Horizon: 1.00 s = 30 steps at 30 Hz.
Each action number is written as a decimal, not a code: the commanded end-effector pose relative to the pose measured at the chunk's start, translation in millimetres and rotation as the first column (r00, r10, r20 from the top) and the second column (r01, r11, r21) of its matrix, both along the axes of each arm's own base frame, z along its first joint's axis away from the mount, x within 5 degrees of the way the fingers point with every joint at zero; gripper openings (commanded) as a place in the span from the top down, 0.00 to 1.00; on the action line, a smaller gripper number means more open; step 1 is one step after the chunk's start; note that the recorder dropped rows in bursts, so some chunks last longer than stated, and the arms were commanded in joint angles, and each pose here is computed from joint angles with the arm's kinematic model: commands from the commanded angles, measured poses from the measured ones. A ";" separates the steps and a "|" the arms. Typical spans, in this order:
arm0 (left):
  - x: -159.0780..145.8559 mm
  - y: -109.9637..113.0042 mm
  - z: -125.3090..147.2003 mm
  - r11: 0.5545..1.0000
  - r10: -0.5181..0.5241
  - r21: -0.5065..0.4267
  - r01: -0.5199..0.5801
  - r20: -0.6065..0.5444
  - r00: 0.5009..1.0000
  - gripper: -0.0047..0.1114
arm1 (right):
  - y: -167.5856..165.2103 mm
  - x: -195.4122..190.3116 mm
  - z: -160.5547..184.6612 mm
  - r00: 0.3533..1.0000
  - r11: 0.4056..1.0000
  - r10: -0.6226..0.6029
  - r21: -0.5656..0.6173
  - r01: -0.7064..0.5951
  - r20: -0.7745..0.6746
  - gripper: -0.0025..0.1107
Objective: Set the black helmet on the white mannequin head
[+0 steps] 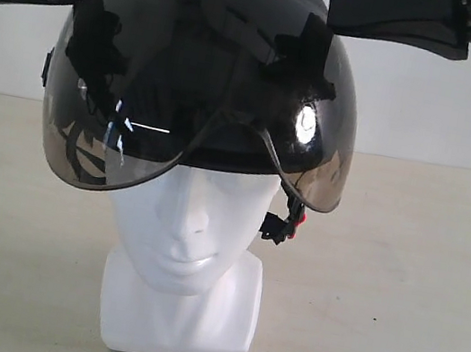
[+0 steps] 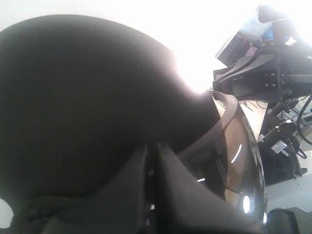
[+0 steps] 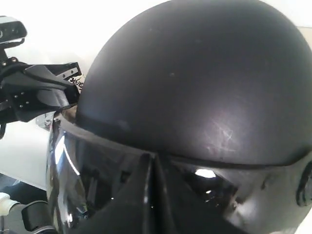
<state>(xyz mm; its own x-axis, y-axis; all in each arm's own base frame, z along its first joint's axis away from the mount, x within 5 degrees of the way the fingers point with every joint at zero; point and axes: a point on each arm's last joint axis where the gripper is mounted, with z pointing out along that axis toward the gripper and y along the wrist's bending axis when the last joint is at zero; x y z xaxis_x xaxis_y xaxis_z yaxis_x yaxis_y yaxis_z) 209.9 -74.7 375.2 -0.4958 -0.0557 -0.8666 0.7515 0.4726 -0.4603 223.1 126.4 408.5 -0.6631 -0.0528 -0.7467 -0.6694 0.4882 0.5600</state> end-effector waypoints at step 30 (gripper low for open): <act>9.4 -7.7 13.4 0.999 -0.040 0.005 0.040 0.030 0.999 0.92 | 13.2 22.2 -6.5 0.999 0.988 -0.043 -0.145 0.046 0.026 0.98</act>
<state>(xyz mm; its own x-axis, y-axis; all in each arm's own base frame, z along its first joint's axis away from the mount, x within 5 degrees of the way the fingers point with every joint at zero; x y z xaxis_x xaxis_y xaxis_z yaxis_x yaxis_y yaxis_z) 216.5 -78.5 392.6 -0.4493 -0.0402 -0.8925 0.7849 0.4594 -0.4158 241.0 137.6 411.5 -0.6216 -0.0990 -0.7770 -0.6630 0.5948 0.4546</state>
